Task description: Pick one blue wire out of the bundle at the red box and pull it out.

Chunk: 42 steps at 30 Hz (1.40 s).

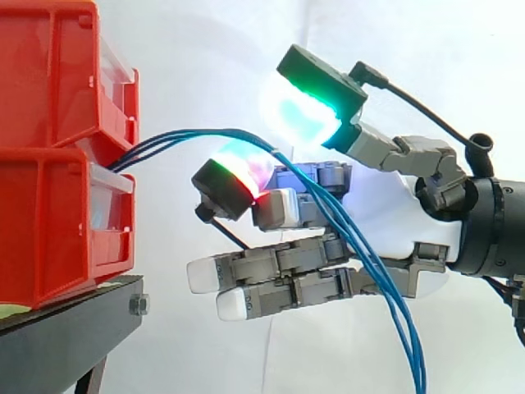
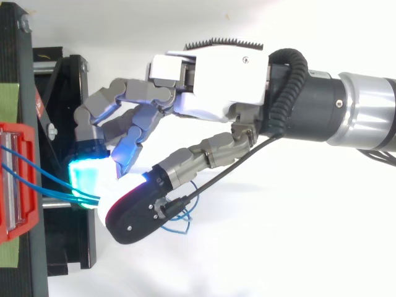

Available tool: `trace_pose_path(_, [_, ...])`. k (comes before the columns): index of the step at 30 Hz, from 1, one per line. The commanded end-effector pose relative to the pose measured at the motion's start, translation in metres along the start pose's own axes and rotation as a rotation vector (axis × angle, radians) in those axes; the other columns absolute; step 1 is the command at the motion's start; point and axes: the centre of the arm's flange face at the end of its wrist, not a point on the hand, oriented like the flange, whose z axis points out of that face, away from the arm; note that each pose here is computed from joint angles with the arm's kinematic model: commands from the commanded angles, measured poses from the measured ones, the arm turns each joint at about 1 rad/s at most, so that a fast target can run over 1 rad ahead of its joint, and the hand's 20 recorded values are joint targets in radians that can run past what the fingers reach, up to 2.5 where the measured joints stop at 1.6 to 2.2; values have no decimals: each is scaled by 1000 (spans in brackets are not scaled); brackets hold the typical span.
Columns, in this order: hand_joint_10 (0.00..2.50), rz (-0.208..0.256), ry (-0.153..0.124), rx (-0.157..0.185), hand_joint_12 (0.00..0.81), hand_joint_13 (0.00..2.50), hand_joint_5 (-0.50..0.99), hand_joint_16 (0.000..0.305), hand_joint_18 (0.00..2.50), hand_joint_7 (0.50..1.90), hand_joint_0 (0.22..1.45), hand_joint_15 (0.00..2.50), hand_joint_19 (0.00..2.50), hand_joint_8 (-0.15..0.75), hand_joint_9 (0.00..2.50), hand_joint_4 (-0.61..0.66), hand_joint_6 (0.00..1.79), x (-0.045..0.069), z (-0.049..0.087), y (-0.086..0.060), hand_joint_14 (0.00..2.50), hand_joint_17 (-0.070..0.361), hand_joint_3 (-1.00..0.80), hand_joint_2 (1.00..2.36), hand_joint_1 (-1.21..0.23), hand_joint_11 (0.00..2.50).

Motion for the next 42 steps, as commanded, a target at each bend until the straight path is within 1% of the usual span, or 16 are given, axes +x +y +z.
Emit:
trace_pose_path(1, [23, 0, 0, 3, 409, 609, -163, 60, 443, 1042, 490, 446, 452, 272, 1071, 141, 881, 0, 0, 0, 18, 134, -500, 1000, -672, 827])
trace_pose_path(4, [24, 0, 1, 10, 408, 610, -159, 59, 439, 1061, 496, 435, 445, 272, 1081, 148, 878, 0, -1, -1, 18, 133, -500, 1000, -688, 817])
trace_pose_path(5, [23, -3, 1, 13, 397, 606, -159, 57, 427, 1083, 527, 437, 441, 261, 1080, 143, 879, 0, -2, -2, 17, 129, -500, 1001, -734, 835])
trace_pose_path(9, [24, 0, 1, 16, 378, 602, -168, 54, 426, 1082, 620, 430, 426, 236, 1036, 132, 893, 0, -2, -2, 17, 121, -387, 1008, -817, 855])
trace_pose_path(12, [24, 4, 1, 16, 377, 598, -181, 54, 430, 1064, 655, 431, 415, 237, 1007, 89, 908, 0, -2, -2, 19, 121, -341, 1011, -849, 850])
trace_pose_path(17, [21, 6, 2, 27, 372, 589, -187, 54, 433, 1079, 663, 425, 412, 234, 994, 38, 918, 1, -3, -3, 17, 121, -271, 1014, -870, 857])
trace_pose_path(20, [24, 10, 2, 30, 371, 591, -177, 54, 431, 1112, 637, 428, 423, 239, 1033, 44, 921, 1, -3, -3, 17, 121, -221, 1016, -831, 848])
trace_pose_path(23, [22, 10, 2, 28, 389, 611, -164, 58, 457, 1065, 612, 417, 415, 245, 1071, 49, 911, 1, -3, -3, 16, 131, -219, 1011, -800, 783])
trace_pose_path(25, [21, 11, 2, 30, 393, 618, -156, 59, 459, 1106, 605, 407, 417, 241, 1082, 39, 895, 1, -3, -3, 15, 134, -209, 1010, -795, 747])
trace_pose_path(30, [16, 22, 2, 28, 389, 645, -137, 63, 478, 1135, 585, 359, 405, 163, 1128, -155, 867, 1, -3, -3, 13, 142, -168, 1006, -767, 545])
trace_pose_path(33, [16, 25, 2, 30, 391, 656, -116, 64, 487, 1129, 576, 335, 391, 159, 1191, -208, 830, 1, -3, -3, 12, 145, -155, 1002, -735, 471])
trace_pose_path(36, [16, 30, 2, 28, 384, 659, -104, 64, 493, 1096, 577, 319, 376, 154, 1216, -249, 811, 1, -3, -2, 13, 143, -140, 1001, -754, 437])
trace_pose_path(38, [15, 34, 2, 28, 382, 660, -102, 64, 496, 1054, 577, 318, 377, 155, 1209, -247, 809, 1, -3, -2, 11, 143, -126, 1001, -768, 435])
trace_pose_path(40, [14, 35, 2, 31, 379, 651, -101, 62, 489, 1099, 584, 332, 374, 158, 1181, -228, 789, 1, -3, -4, 12, 140, -109, 1002, -794, 447])
trace_pose_path(41, [16, 37, 2, 31, 385, 634, -125, 62, 487, 1032, 588, 340, 369, 171, 1135, -169, 821, 1, -3, -3, 12, 140, -84, 1002, -808, 489])
trace_pose_path(42, [16, 37, 2, 31, 386, 610, -140, 61, 463, 1055, 604, 344, 371, 173, 1093, -100, 835, 1, -3, -2, 12, 136, -59, 1004, -820, 543])
